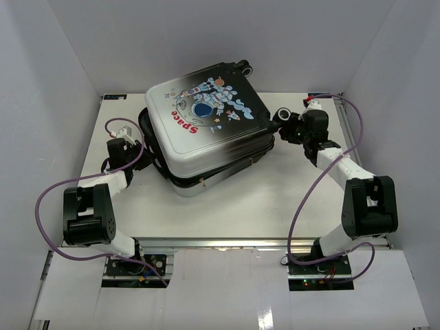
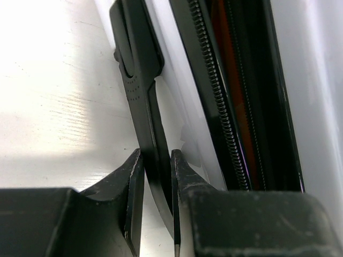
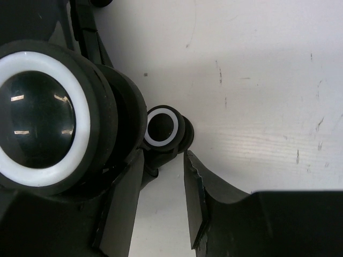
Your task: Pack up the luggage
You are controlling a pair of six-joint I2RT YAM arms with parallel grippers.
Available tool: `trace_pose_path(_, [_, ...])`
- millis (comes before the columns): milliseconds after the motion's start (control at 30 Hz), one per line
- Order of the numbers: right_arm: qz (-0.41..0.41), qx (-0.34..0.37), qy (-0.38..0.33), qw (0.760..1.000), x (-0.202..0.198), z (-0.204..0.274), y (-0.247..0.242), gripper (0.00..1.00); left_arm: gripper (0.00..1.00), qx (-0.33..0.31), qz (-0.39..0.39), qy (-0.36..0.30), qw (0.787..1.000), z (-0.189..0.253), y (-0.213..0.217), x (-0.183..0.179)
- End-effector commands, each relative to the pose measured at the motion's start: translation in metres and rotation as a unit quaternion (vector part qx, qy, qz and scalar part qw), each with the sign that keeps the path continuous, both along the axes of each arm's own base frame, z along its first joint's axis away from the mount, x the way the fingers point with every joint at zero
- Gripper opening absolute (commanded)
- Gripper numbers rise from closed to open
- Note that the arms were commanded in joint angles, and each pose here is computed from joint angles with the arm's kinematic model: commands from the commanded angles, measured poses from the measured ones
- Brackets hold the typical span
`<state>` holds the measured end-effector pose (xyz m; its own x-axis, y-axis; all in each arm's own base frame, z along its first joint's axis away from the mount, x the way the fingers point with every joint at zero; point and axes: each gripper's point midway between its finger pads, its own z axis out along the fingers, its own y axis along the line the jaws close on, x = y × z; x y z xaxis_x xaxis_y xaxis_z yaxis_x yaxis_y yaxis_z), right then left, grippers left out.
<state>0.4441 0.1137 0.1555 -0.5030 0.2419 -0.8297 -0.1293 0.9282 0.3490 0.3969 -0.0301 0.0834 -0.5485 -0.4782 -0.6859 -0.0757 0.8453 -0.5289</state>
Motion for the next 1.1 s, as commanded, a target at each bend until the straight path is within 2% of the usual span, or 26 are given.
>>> trace_pose_path(0, [0.071, 0.023, -0.112, 0.991, 0.025, 0.076, 0.046, 0.43, 0.0, 0.028, -0.119, -0.169, 0.978, 0.083, -0.032, 0.026])
trace_pose_path(367, [0.092, 0.019, -0.166, 0.982, 0.056, 0.121, 0.065, 0.44, 0.0, 0.038, -0.137, -0.169, 0.975, 0.08, -0.035, 0.025])
trace_pose_path(600, [0.125, 0.014, -0.172, 0.977, 0.069, 0.119, 0.085, 0.46, 0.0, 0.038, -0.152, -0.172, 0.973, 0.081, -0.039, 0.023])
trace_pose_path(733, [0.149, 0.02, -0.206, 0.967, 0.078, 0.131, 0.096, 0.49, 0.0, 0.033, -0.166, -0.173, 0.97, 0.081, -0.043, 0.022])
trace_pose_path(1067, [0.194, 0.024, -0.226, 0.954, 0.102, 0.12, 0.129, 0.61, 0.0, 0.024, -0.208, -0.177, 0.962, 0.083, -0.054, 0.02])
